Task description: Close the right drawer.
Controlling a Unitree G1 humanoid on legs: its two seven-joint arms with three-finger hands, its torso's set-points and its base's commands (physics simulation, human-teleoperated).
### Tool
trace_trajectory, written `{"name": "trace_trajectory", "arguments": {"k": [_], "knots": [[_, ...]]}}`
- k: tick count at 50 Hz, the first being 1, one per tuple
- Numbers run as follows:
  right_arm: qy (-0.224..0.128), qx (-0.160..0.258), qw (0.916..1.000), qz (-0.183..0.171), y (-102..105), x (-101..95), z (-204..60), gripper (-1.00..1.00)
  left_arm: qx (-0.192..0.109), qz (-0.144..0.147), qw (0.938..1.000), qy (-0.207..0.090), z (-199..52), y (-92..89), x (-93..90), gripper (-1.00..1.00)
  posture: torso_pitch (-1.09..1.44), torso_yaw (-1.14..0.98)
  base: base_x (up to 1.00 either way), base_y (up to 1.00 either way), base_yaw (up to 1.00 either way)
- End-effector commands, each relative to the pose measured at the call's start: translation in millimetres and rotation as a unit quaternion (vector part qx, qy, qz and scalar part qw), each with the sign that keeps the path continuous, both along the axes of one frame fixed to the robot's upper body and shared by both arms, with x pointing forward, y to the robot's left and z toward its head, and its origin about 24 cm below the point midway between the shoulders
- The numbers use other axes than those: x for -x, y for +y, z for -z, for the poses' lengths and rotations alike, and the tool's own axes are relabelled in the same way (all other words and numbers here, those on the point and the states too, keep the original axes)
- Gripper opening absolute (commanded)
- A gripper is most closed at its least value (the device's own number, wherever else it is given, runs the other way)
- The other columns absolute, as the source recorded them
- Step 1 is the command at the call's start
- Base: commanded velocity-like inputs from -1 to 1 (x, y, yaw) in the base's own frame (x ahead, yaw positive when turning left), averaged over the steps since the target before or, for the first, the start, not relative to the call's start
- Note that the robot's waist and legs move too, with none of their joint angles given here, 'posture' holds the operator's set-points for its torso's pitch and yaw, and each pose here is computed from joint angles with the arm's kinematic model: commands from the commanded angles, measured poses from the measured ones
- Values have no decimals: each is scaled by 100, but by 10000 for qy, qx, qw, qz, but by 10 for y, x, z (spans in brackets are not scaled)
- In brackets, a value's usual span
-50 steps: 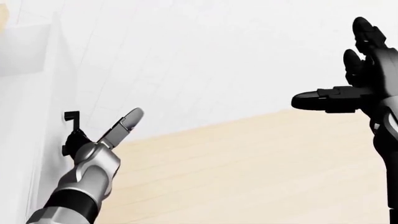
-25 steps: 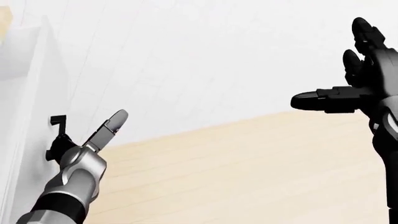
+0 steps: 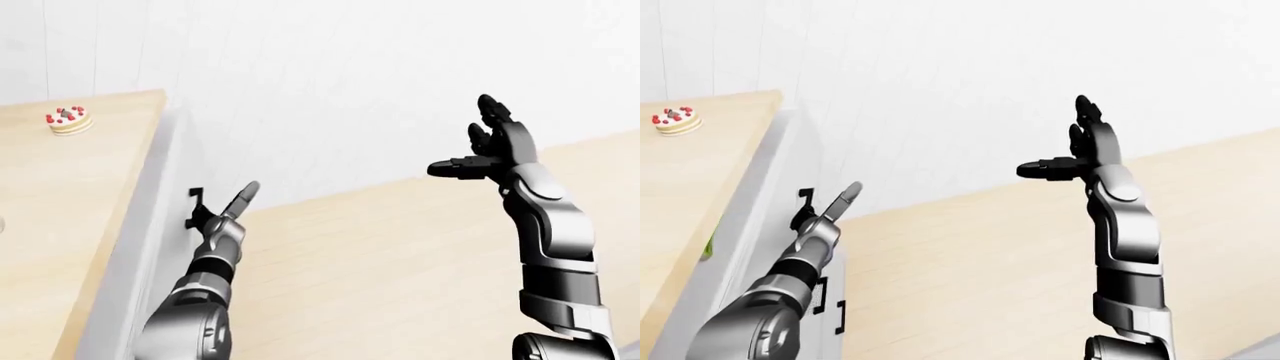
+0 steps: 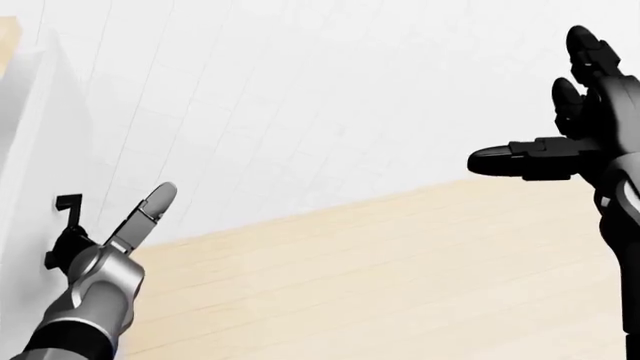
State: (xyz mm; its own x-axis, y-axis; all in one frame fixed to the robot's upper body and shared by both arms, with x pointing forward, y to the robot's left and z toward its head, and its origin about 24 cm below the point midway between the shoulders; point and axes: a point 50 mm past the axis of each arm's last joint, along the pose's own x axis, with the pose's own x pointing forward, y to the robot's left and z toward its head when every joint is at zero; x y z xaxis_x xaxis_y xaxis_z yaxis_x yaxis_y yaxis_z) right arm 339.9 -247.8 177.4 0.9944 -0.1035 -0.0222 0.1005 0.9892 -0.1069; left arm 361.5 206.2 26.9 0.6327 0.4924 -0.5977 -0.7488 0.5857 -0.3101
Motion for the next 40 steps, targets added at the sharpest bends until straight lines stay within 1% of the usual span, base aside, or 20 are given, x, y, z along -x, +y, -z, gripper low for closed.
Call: {"name": "trace_trajectory", "arguments": {"k": [1, 36, 40], "knots": [[-512, 115, 9986, -6, -2, 12, -240, 100, -29, -505, 9986, 157, 0, 187, 54, 100, 0, 0, 0, 0, 0], [-519, 120, 9986, 0, 2, 18, -252, 100, 116, -948, 9953, 156, 89, 527, 209, 100, 0, 0, 0, 0, 0], [-523, 123, 9986, -2, 6, 13, -258, 100, 126, -963, 9951, 166, 104, 532, 220, 100, 0, 0, 0, 0, 0]]}}
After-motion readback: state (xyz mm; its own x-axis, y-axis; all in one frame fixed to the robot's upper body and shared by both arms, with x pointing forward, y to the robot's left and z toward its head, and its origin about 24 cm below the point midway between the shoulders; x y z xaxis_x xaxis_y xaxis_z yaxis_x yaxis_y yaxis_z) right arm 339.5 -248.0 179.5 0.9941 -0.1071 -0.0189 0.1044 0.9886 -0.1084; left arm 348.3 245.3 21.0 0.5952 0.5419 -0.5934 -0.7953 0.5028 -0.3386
